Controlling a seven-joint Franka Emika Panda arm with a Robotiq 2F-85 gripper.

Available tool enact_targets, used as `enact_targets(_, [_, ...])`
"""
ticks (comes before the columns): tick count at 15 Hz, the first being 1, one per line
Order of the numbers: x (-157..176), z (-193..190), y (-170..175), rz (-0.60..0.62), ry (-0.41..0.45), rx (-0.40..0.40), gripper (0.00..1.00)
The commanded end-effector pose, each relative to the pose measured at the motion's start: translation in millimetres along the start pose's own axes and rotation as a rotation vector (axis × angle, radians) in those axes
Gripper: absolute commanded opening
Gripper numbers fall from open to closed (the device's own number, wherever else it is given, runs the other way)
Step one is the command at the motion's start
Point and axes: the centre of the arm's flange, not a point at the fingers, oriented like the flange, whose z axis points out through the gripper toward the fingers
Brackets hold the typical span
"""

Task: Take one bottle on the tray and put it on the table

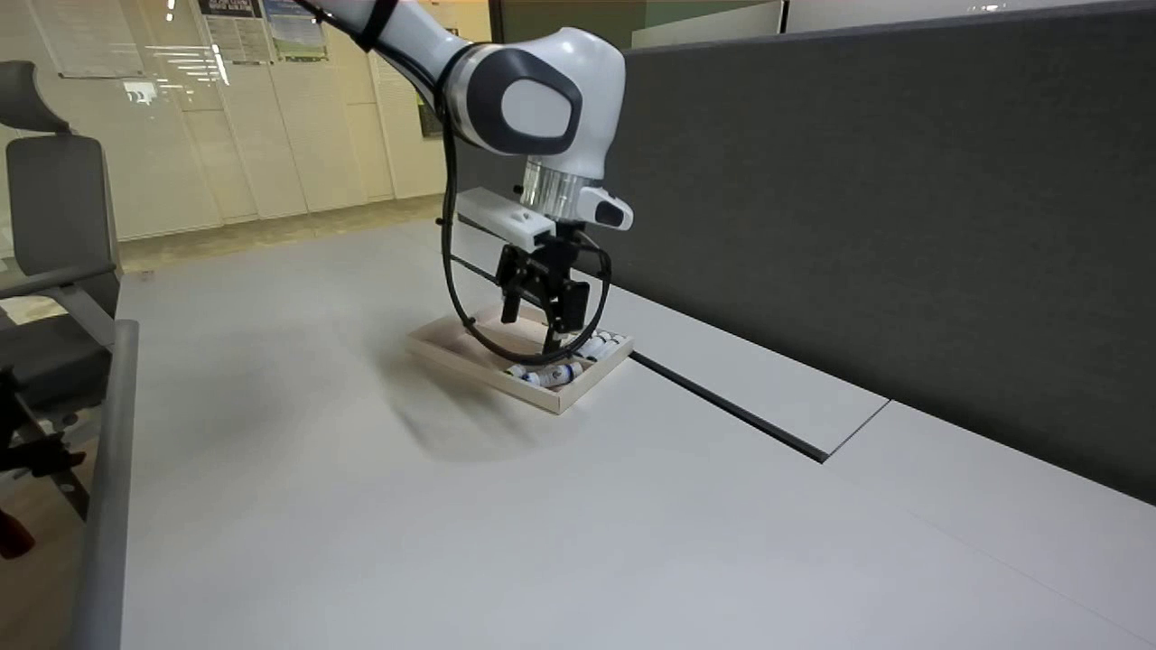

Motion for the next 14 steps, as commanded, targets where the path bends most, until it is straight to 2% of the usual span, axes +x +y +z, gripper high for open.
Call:
enact_targets(1, [11.2, 7.8, -2.9, 0.031, 0.016, 0.0, 1.0])
enact_targets(7, [14.3, 9.4, -11.7, 0.01, 0.08, 0.006, 1.0])
enact_targets(14, [14.6, 17.9, -23.8, -0.009, 0.069, 0.025, 1.0])
